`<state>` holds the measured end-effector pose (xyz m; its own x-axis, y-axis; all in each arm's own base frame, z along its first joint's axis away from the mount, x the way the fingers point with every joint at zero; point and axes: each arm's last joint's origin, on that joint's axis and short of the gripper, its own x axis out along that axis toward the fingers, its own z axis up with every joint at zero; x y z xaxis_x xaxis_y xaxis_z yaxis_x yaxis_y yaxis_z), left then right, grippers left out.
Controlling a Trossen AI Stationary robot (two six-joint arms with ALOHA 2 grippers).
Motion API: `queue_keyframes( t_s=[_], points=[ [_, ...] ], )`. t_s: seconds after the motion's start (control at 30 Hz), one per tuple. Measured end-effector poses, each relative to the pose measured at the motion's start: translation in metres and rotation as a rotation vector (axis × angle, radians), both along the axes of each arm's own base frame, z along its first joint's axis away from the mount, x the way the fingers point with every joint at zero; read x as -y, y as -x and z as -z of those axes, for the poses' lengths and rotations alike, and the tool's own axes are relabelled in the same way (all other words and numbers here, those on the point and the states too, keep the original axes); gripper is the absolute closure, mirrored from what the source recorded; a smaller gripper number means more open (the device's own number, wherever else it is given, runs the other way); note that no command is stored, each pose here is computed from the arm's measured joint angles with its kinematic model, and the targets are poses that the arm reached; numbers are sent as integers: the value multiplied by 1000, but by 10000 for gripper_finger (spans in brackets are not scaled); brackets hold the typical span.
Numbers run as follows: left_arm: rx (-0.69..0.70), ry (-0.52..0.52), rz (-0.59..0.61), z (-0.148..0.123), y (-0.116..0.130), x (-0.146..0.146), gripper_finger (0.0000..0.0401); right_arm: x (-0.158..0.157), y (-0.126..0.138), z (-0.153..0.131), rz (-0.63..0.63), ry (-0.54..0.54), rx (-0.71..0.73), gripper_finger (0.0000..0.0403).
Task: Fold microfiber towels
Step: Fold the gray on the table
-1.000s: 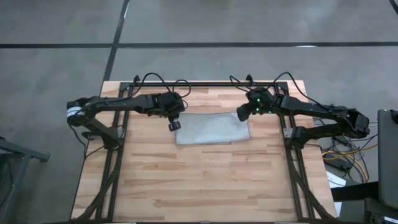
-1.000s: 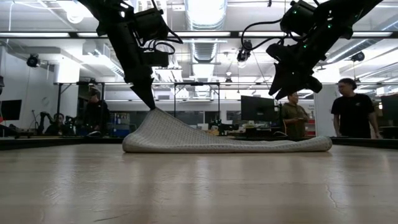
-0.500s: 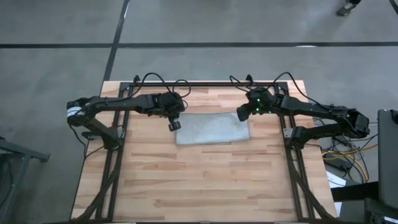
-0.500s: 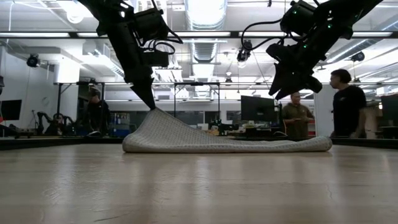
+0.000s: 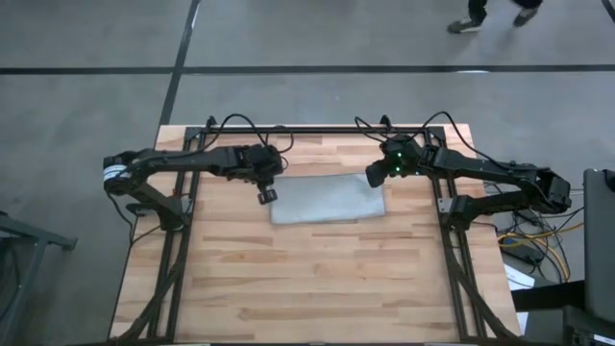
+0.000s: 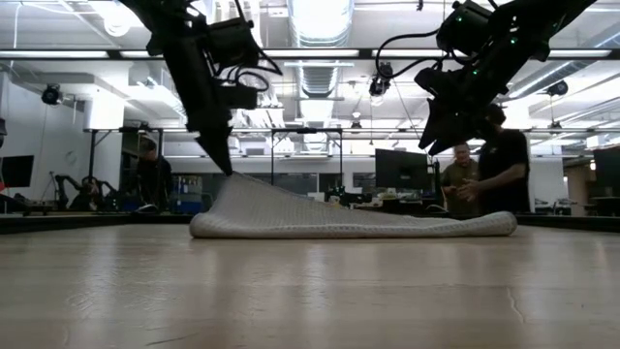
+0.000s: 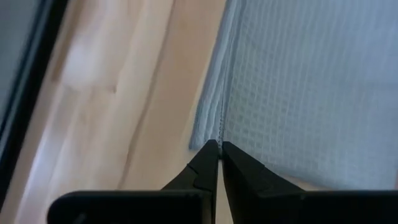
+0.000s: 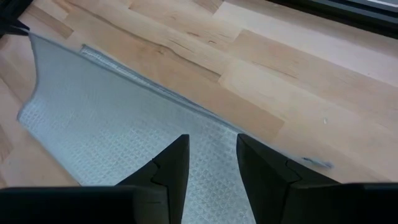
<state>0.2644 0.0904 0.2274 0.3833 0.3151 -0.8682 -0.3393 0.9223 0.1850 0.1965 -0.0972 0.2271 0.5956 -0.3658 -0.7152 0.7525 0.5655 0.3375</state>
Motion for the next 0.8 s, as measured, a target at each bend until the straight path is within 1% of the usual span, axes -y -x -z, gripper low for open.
queue_keyframes(
  t_s=[0.13,0.3,0.47,0.8],
  points=[
    [-38,14,-4,15,6,2,375,0,0,0,0,0,0,273],
    [-15,3,0,25,7,2,375,0,0,0,0,0,0,279],
    [9,-31,5,28,6,1,375,0,0,0,-1,0,0,278],
    [14,-47,23,31,6,1,375,0,0,0,0,0,0,271]
  ],
)
